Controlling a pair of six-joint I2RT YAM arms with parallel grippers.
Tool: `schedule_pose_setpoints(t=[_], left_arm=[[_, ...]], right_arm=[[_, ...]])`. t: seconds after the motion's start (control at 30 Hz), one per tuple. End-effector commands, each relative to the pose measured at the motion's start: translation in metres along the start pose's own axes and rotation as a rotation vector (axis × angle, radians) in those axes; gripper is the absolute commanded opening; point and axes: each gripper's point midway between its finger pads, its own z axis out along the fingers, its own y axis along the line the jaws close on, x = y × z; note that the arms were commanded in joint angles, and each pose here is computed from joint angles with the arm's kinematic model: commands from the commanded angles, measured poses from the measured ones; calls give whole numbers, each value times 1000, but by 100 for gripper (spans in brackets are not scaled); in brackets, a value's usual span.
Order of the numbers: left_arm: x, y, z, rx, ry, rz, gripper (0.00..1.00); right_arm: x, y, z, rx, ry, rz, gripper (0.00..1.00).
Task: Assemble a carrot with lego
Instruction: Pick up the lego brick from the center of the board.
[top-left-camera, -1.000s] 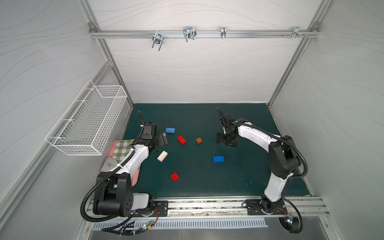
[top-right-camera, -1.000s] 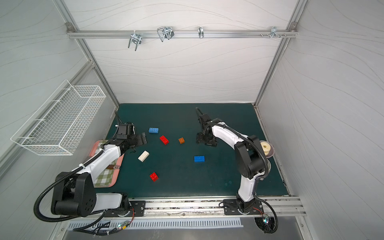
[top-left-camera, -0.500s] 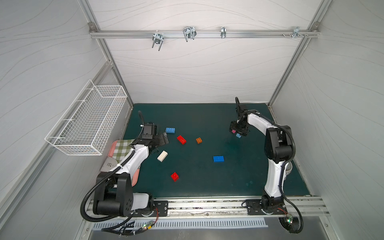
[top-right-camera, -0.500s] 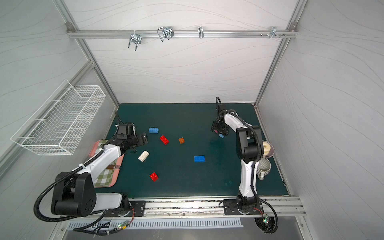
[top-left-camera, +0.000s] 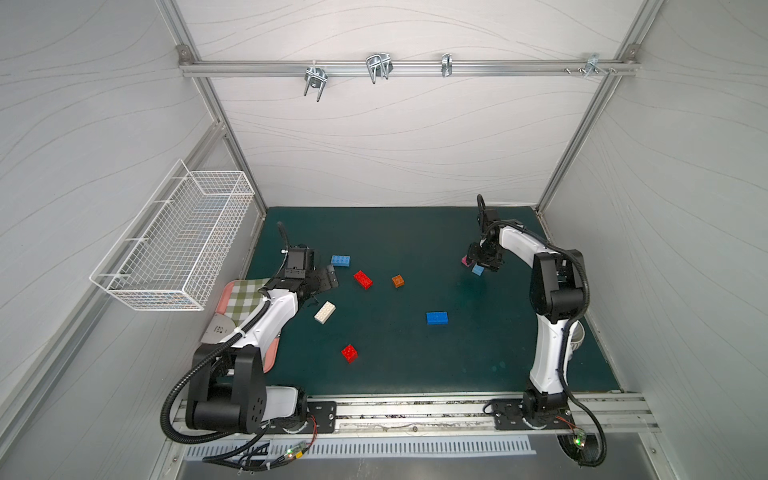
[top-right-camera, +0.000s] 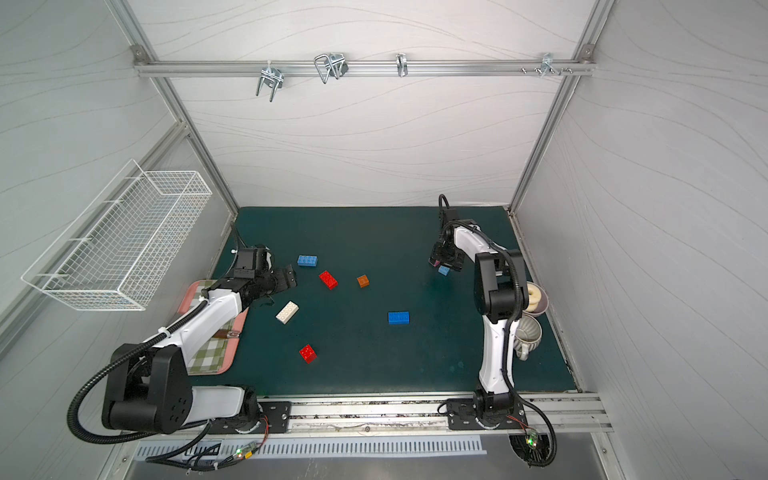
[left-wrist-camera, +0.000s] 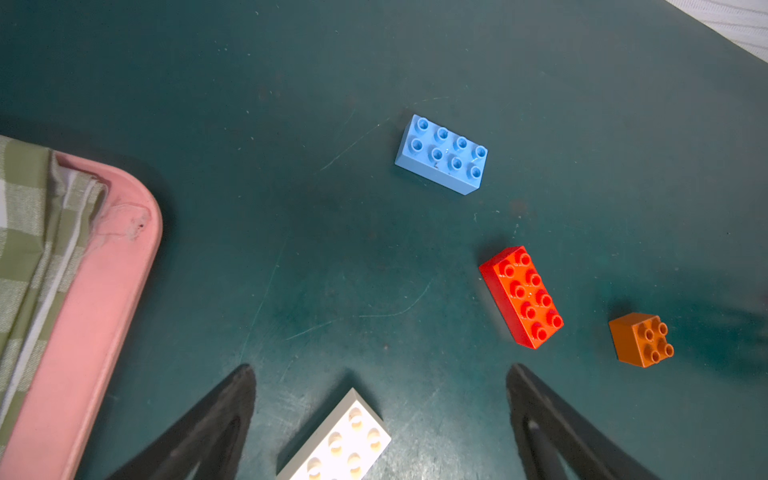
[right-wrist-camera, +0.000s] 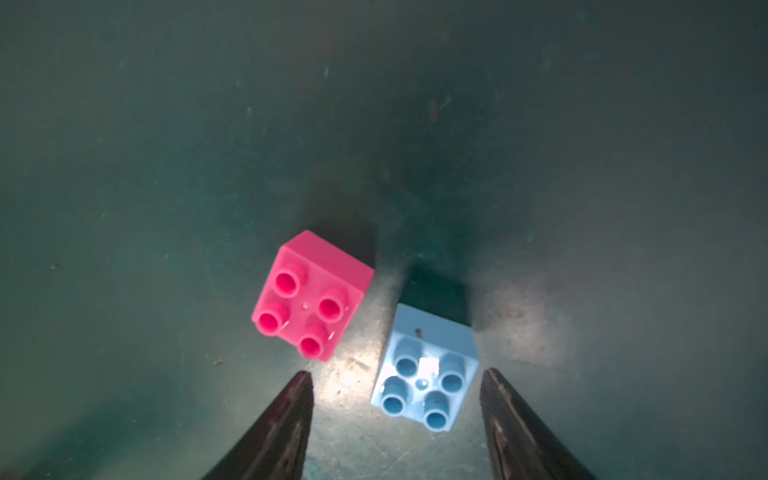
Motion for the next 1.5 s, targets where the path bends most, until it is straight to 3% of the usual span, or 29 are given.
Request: schedule_pose_setpoints(t=[0.0, 0.23, 0.63, 1.13, 1.47], left_arm=[[-10, -7, -1, 20, -20, -11, 95], [-11, -8, -2, 17, -20, -9, 95], [-10, -8, 1, 14, -13, -12, 95], [-9, -7, 1, 13, -9, -15, 95], [-7, -8, -3, 25, -12, -24, 95]], right_arm=[[-4, -12, 3, 19, 0, 15, 62], [-5, -17, 8, 24, 4, 25, 54], [-3, -15, 17, 12, 23, 25, 52], [-3, -12, 15, -3, 29, 24, 33], [16, 8, -22, -80, 17, -4, 22]])
